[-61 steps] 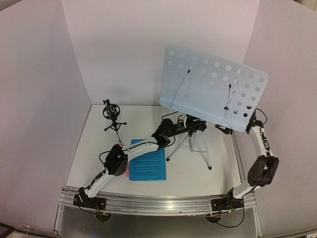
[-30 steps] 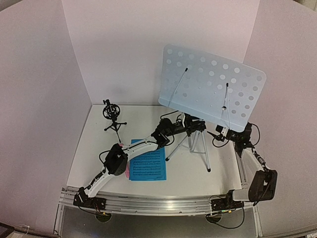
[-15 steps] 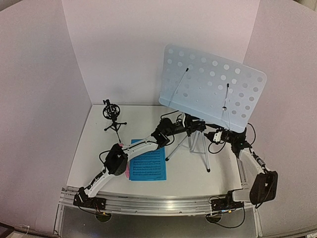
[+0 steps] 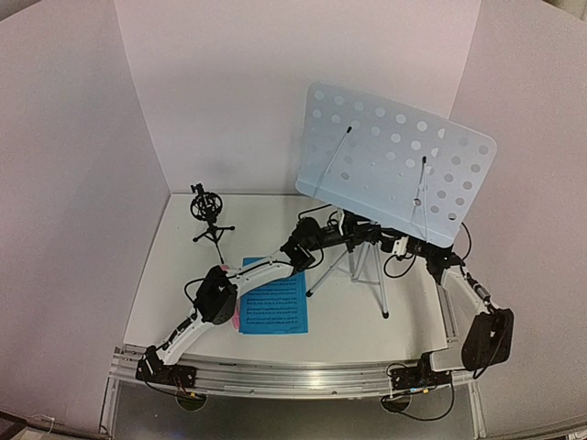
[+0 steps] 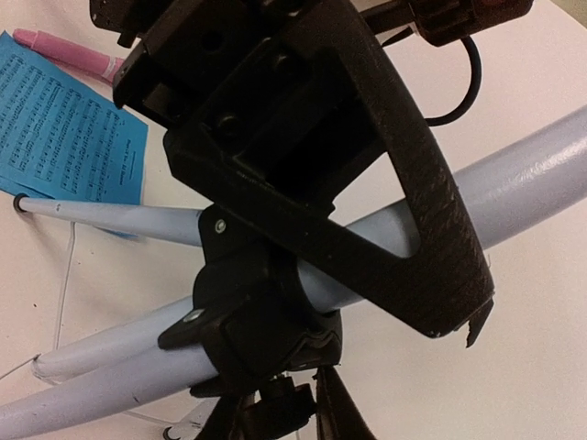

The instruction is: Set up the instrument practice props

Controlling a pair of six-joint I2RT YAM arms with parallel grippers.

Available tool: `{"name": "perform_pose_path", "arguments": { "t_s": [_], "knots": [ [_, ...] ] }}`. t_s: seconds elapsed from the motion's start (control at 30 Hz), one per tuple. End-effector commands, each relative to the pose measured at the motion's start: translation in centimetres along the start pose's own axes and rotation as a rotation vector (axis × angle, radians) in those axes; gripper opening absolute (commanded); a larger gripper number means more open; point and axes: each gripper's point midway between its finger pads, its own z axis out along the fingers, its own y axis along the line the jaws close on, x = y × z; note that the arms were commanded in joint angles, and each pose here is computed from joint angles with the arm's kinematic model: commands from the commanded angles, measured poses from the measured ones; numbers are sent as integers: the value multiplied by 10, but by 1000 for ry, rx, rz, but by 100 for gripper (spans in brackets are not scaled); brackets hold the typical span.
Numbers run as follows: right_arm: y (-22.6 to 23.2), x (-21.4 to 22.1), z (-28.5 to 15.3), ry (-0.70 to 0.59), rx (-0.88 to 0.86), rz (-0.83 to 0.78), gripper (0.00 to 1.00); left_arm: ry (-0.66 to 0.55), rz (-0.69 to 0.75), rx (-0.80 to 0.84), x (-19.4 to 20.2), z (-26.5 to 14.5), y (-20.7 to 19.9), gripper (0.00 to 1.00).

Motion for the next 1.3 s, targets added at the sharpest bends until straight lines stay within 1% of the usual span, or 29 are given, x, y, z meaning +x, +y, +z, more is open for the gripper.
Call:
{"name": "perform_pose_path", "arguments": {
  "t_s": [0.0, 0.03, 0.07, 0.23, 0.3, 0.4, 0.5, 0.67, 0.77, 0.93, 1.07, 1.13, 1.27],
  "knots": [
    [12, -1, 4, -9, -54, 109, 6, 1, 68, -25, 10, -8, 20, 0],
    [14, -1, 3, -5, -58, 125, 1, 2, 70, -26, 11, -8, 20, 0],
    [16, -3, 1, -4, -65, 141, 0, 4, 73, -27, 11, -8, 20, 0],
    [32, -18, -10, -9, -140, 240, 0, 15, 89, -28, 15, -8, 21, 0],
    [31, -24, -14, 0, -161, 336, 0, 24, 93, -31, 17, -8, 22, 0],
    [29, -31, -17, 17, -218, 526, 0, 31, 106, -34, 20, -8, 22, 0],
    [30, -40, -19, 6, -273, 672, 0, 38, 122, -38, 22, -9, 23, 0],
    [37, -44, -20, -26, -334, 829, 0, 53, 141, -37, 29, -9, 24, 0],
    [30, -46, -24, -53, -362, 927, 0, 62, 160, -41, 32, -10, 25, 0],
    [19, -47, -33, -3, -393, 1034, 0, 62, 170, -47, 33, -11, 26, 0],
    [18, -55, -36, -14, -449, 1094, 1, 62, 172, -48, 34, -12, 26, 0],
    [19, -61, -39, -19, -486, 1139, 1, 66, 194, -45, 35, -13, 26, 0],
    [20, -67, -44, -3, -548, 1233, 10, 70, 205, -31, 37, -14, 23, 0]
  ]
}}
